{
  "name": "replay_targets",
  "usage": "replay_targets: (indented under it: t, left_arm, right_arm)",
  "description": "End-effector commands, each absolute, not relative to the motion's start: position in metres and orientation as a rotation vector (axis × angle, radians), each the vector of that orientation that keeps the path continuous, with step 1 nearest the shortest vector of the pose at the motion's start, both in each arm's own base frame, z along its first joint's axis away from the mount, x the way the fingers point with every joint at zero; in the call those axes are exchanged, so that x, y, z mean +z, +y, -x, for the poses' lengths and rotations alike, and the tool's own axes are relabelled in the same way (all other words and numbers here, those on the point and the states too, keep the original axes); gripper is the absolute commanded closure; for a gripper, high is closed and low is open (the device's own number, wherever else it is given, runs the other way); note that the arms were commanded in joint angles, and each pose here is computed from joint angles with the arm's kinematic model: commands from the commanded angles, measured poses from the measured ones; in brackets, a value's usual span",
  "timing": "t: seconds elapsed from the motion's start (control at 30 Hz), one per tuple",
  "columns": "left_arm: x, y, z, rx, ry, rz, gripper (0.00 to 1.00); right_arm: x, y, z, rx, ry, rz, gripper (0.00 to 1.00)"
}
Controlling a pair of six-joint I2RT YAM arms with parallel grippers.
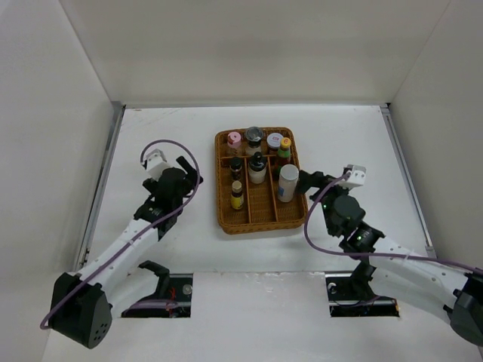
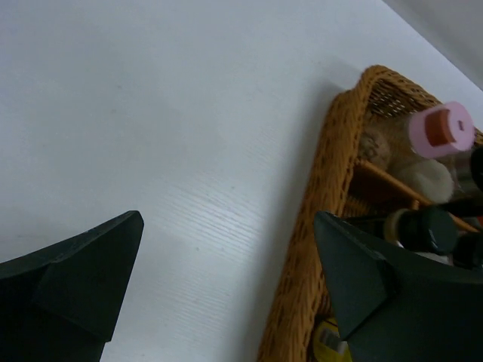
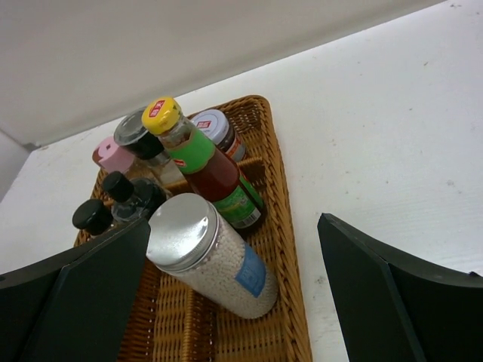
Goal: Organize the condiment bottles
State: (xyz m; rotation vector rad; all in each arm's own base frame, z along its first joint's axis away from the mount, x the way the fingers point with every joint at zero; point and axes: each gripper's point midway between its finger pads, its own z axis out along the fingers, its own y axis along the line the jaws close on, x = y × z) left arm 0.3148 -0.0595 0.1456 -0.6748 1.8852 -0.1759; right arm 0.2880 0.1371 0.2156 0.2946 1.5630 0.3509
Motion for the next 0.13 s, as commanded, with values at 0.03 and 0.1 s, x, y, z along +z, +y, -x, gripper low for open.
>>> replay_targets:
  t: [0.03, 0.1]
  left_arm:
    - [0.183, -0.088, -0.317, -0.322, 1.844, 0.634, 0.00]
    - [0.190, -0.089, -0.319, -0.309, 1.844, 0.625, 0.00]
  right_arm:
    - [0.227, 0.135, -0.290, 0.378, 1.527, -0.340, 0.00]
    - [0.226, 0.135, -0.290, 0.378, 1.530, -0.338, 0.00]
